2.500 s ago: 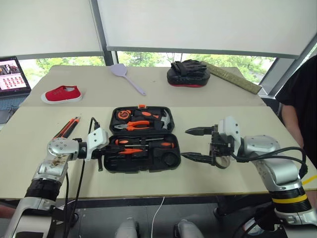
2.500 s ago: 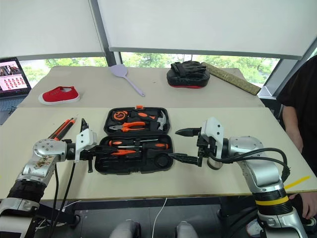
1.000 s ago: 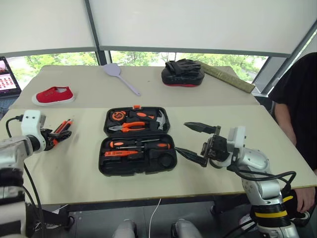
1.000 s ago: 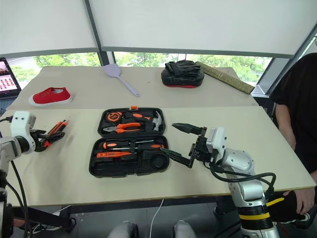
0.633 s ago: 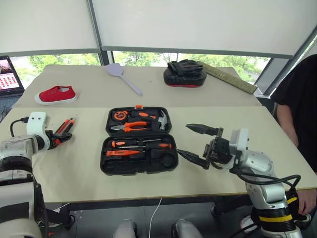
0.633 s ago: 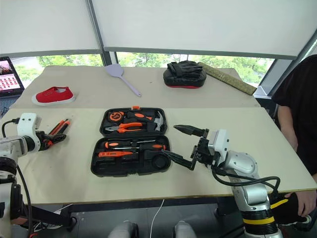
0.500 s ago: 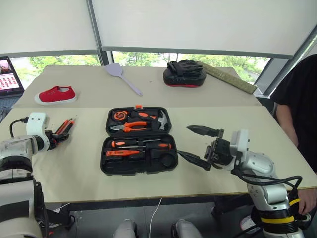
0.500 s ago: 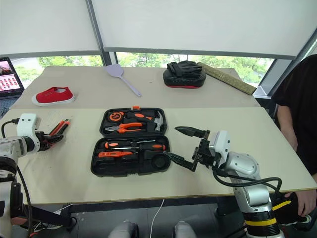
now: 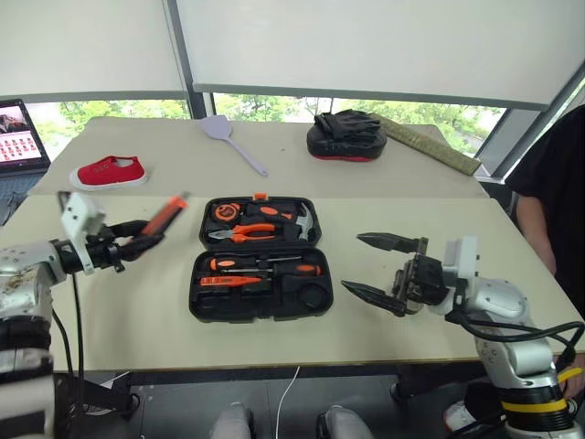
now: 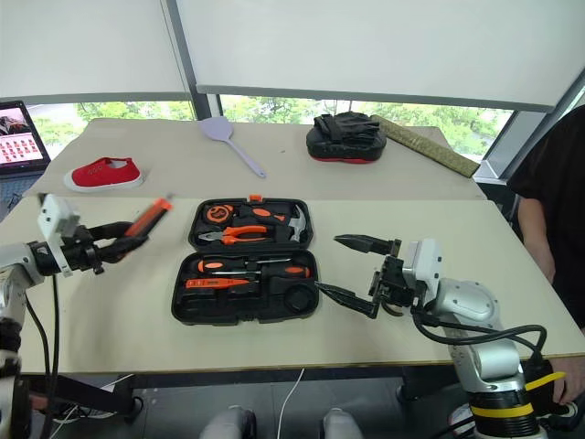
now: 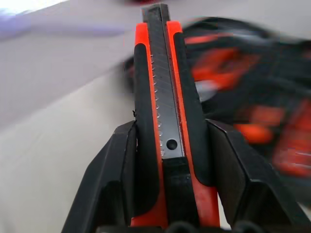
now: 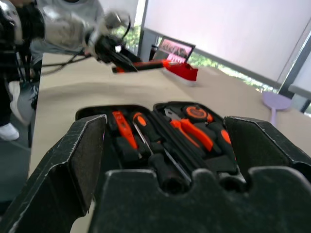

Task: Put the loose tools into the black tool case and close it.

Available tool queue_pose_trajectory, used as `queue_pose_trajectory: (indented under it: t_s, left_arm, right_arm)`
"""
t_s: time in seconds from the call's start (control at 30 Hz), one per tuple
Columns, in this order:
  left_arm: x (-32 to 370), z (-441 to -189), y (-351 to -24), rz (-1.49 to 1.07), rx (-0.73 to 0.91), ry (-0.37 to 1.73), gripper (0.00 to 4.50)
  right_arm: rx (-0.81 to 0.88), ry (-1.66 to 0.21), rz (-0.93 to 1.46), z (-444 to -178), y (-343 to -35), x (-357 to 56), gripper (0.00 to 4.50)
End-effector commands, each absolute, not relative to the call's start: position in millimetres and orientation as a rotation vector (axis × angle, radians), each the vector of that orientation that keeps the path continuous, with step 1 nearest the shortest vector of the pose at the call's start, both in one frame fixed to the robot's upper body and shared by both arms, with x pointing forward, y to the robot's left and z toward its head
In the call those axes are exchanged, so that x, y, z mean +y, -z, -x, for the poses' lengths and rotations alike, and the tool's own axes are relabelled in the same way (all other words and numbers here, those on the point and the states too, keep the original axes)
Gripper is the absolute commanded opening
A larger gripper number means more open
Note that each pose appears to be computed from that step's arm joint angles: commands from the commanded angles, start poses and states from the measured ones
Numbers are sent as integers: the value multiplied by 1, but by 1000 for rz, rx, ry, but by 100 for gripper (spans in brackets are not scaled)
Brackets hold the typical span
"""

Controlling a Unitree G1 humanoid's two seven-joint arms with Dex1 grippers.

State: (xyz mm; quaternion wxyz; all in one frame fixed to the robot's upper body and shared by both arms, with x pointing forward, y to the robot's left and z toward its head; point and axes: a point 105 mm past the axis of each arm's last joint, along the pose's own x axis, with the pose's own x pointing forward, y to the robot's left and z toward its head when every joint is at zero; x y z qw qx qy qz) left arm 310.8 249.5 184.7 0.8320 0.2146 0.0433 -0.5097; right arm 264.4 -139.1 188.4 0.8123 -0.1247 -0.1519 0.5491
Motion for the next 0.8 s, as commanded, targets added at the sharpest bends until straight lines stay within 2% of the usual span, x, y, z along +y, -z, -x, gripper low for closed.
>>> queue_pose_trajectory:
  t_s: [0.03,0.13,0.33,0.63,0.8]
  left_arm:
    - [200,-282,-182,-595,127,1344,174]
    - [180,-285,-160,-674,197,1355,174]
    - [167,-289,-132,-764,248,1366,174]
    - [156,-298,-118,-782,266,1352,174]
    - [154,-292,-112,-744,302,1375,174]
  right_arm:
    - [-323,-1185,297,-260,-192,-149,450]
    - [-303,-1201,294,-258,-189,-150,450]
    - [-241,-1268,311,-244,-181,-148,450]
    - [-245,-1263,337,-242,-185,-146,450]
    - [-250,-1251,330,-243,-188,-145,450]
